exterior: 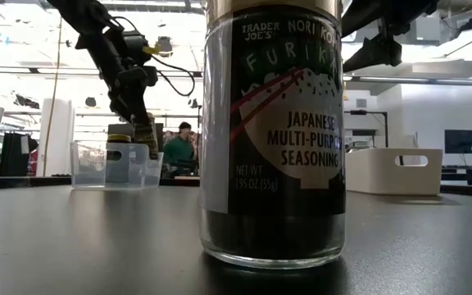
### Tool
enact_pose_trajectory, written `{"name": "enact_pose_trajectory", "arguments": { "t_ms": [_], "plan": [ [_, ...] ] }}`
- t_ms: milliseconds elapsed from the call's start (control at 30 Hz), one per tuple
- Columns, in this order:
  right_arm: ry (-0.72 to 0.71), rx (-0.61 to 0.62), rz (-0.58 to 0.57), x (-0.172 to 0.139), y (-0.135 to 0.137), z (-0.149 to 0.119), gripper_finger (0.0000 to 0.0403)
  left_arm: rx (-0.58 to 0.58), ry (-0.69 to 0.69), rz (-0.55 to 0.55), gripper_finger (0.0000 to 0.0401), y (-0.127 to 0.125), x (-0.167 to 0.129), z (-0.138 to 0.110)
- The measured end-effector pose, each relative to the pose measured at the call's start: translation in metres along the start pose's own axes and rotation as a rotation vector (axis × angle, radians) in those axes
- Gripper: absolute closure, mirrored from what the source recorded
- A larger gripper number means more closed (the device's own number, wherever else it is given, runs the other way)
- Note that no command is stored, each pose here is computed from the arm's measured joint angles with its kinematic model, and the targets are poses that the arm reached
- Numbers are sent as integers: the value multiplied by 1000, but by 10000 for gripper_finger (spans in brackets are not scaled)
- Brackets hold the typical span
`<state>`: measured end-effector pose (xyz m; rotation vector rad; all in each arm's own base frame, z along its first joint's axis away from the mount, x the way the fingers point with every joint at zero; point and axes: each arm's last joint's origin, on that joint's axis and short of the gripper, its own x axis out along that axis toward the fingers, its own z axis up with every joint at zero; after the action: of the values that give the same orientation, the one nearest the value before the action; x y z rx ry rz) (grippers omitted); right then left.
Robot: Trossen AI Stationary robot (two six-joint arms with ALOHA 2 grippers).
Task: Sort spices by type
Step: Put the yellow spice bottle into the top transparent bin
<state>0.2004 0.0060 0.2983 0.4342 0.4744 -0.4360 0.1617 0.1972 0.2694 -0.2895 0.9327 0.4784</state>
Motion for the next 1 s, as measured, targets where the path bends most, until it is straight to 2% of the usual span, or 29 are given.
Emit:
{"name": "enact_pose_trajectory", "arguments": {
  "t_ms": [167, 367, 500, 733, 1000],
  "plan": [
    [0, 0, 0, 0, 0, 0, 17, -21, 4, 3, 166, 8, -1, -3],
    [-4, 2, 2, 0, 0, 0, 17, -21, -14, -29, 166, 5, -3, -3],
    [-3, 1, 2, 0, 0, 0, 17, -23, 17, -3, 166, 8, 2, -4],
    [-3, 1, 2, 0, 0, 0, 17, -29, 81, -22, 166, 11, 22, -4],
    [-3, 2, 2, 0, 0, 0, 17, -15, 60, -14, 166, 13, 27, -1]
  ]
}}
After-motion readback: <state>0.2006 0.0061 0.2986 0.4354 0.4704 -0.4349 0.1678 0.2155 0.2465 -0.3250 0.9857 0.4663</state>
